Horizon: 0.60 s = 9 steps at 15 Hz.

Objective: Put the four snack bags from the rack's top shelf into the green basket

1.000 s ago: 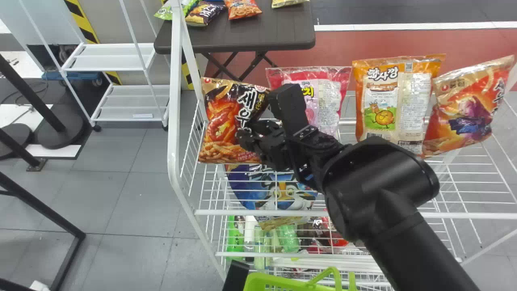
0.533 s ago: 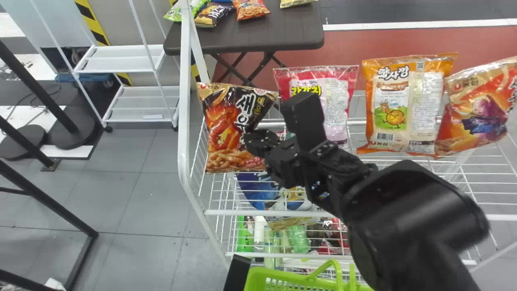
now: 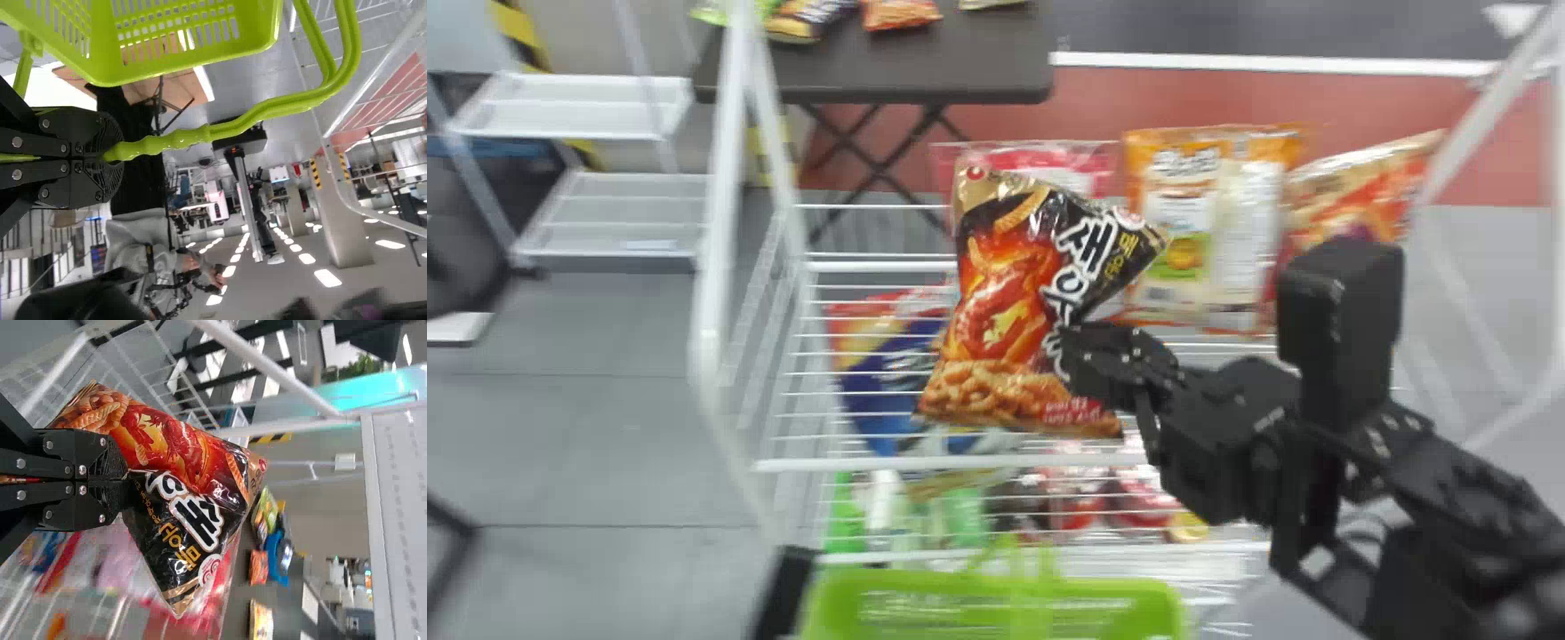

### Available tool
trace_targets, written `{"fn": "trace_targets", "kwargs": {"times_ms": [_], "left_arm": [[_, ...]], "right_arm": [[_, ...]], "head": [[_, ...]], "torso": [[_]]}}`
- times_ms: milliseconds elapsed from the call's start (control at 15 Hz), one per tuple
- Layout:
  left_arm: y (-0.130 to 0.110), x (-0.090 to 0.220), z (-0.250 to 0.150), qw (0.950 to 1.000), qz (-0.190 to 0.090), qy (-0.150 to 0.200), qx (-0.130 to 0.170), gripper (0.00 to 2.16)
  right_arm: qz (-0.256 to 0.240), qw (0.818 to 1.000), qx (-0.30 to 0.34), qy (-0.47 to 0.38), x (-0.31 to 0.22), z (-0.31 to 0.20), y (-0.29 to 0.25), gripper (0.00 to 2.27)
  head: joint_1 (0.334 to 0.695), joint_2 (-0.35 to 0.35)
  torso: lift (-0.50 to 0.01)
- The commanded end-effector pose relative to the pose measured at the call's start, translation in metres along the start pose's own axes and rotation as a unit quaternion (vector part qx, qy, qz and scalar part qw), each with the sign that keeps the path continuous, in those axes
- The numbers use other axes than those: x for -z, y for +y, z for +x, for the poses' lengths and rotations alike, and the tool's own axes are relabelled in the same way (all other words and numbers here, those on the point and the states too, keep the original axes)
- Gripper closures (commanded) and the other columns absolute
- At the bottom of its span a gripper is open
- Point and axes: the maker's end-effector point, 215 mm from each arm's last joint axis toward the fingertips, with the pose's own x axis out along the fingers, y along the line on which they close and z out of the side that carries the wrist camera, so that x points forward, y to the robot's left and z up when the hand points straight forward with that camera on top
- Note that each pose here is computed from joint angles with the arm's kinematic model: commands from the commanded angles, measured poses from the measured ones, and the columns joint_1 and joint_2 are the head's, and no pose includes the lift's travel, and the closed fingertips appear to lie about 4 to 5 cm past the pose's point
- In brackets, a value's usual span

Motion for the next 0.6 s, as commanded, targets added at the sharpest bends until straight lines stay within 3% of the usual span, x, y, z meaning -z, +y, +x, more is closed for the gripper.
{"fn": "trace_targets", "kwargs": {"times_ms": [0,133,267,533], "left_arm": [[0.005,-0.010,-0.012,0.9998,-0.002,-0.018,-0.007,2.15],[0.004,-0.011,-0.020,0.9993,-0.007,-0.035,-0.008,2.15],[0.000,-0.014,-0.022,0.9990,-0.004,-0.044,-0.008,2.15],[-0.007,-0.015,-0.021,0.9989,0.003,-0.046,-0.006,2.15]], "right_arm": [[0.028,0.998,0.028,0.040,0.027,-0.055,-0.031,2.13],[0.053,0.995,0.029,0.077,0.050,-0.077,-0.042,2.13],[0.100,0.988,0.011,0.115,0.078,-0.098,-0.033,2.13],[0.185,0.958,-0.021,0.220,0.151,-0.120,-0.001,2.13]], "head": [[0.695,-0.259],[0.695,-0.342],[0.695,-0.350],[0.695,-0.350]], "torso": [[0.000],[0.000],[0.000],[0.000]]}}
